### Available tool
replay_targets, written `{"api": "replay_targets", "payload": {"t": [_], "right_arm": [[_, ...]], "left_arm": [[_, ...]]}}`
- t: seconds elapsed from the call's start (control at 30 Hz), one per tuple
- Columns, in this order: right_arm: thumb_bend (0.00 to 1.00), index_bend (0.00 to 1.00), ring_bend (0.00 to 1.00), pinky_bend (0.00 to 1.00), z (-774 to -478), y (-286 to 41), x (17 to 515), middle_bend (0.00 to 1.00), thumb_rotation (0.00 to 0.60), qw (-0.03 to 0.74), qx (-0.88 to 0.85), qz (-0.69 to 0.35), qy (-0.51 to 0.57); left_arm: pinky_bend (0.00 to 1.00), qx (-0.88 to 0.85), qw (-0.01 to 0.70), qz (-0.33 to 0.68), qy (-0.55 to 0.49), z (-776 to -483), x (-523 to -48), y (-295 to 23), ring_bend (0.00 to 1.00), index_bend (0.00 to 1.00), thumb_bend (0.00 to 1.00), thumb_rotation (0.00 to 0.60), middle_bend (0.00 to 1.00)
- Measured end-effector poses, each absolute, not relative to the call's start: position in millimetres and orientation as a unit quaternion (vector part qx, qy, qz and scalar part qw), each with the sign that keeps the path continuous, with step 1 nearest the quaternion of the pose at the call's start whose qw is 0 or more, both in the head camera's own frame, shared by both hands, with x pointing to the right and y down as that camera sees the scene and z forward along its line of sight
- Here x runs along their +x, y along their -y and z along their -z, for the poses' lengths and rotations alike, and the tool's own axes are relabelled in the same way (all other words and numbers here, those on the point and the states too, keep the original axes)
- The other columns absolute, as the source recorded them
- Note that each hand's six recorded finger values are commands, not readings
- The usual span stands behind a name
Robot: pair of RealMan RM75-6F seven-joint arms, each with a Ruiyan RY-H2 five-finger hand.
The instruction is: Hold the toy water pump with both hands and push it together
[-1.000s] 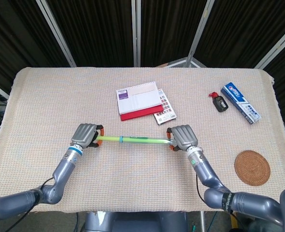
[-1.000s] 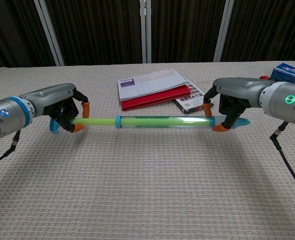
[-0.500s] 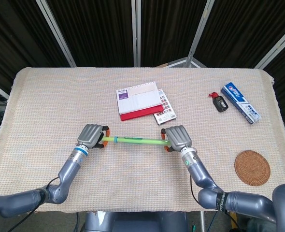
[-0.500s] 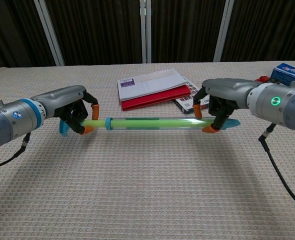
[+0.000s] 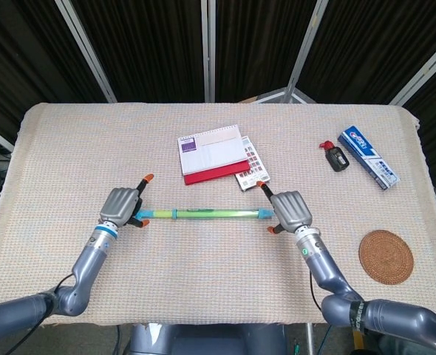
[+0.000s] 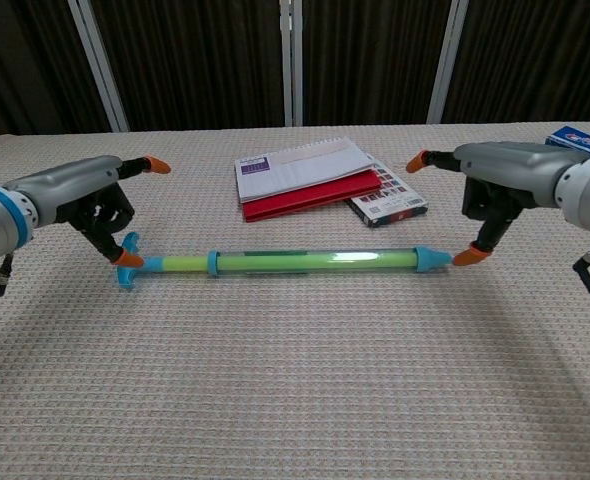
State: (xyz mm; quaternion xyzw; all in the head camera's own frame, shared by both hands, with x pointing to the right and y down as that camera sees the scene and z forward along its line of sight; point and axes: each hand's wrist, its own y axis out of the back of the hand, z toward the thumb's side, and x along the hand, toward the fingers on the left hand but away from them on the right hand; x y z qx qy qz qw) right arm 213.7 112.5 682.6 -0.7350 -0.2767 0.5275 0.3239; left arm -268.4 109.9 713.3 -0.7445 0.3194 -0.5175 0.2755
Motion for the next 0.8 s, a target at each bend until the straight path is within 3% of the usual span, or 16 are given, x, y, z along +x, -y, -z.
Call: {"api": "replay_targets", "payload": {"t": [0.07,0.13,0.17,0.23,0.3,0.33,0.4,0.47,0.63,0.8], "right_arm": [[0.0,0.0,1.0,1.0,-675,-112,224,0.96,0.6,0.334,-0.731,-0.522,0.286],[0.0,0.0,0.94,0.98,-668,-112,234,0.87,0.6,0.344,-0.726,-0.516,0.297],[0.0,0.0,0.87,0.91,-662,-112,241,0.79,0.6,0.352,-0.723,-0.51,0.305],[0.0,0.0,0.68,0.72,-652,-112,256,0.58,0.6,0.363,-0.717,-0.501,0.32],[0.0,0.0,0.37,0.42,-636,-114,279,0.29,0.6,0.373,-0.708,-0.491,0.345],[0.0,0.0,0.27,0.32,-629,-116,290,0.2,0.6,0.375,-0.705,-0.486,0.355],[0.0,0.0,0.06,0.09,-613,-122,314,0.03,0.6,0.38,-0.7,-0.479,0.37],[0.0,0.0,0.0,0.01,-598,-133,338,0.0,0.6,0.379,-0.695,-0.479,0.378],[0.0,0.0,0.0,0.0,-572,-164,367,0.0,0.6,0.373,-0.692,-0.478,0.392],[0.0,0.0,0.0,0.0,-562,-185,379,0.0,0.6,0.391,-0.674,-0.484,0.398]], "left_arm": [[0.86,-0.738,0.283,0.515,-0.332,-704,-281,-109,0.66,0.0,0.13,0.6,0.68],[0.69,-0.731,0.292,0.512,-0.343,-695,-294,-109,0.52,0.0,0.09,0.6,0.53],[0.6,-0.728,0.295,0.511,-0.349,-690,-299,-109,0.45,0.0,0.07,0.6,0.46],[0.3,-0.718,0.3,0.51,-0.367,-680,-314,-113,0.21,0.0,0.01,0.6,0.19],[0.09,-0.705,0.307,0.51,-0.385,-667,-331,-119,0.05,0.0,0.0,0.6,0.04],[0.03,-0.697,0.313,0.51,-0.395,-656,-343,-125,0.01,0.0,0.0,0.6,0.0],[0.0,-0.685,0.318,0.513,-0.408,-640,-360,-136,0.0,0.0,0.0,0.6,0.0],[0.0,-0.669,0.328,0.521,-0.416,-622,-379,-150,0.0,0.0,0.0,0.6,0.0],[0.0,-0.645,0.336,0.539,-0.425,-587,-404,-192,0.0,0.0,0.0,0.6,0.0],[0.0,-0.648,0.34,0.532,-0.426,-576,-411,-212,0.0,0.0,0.0,0.6,0.0]]}}
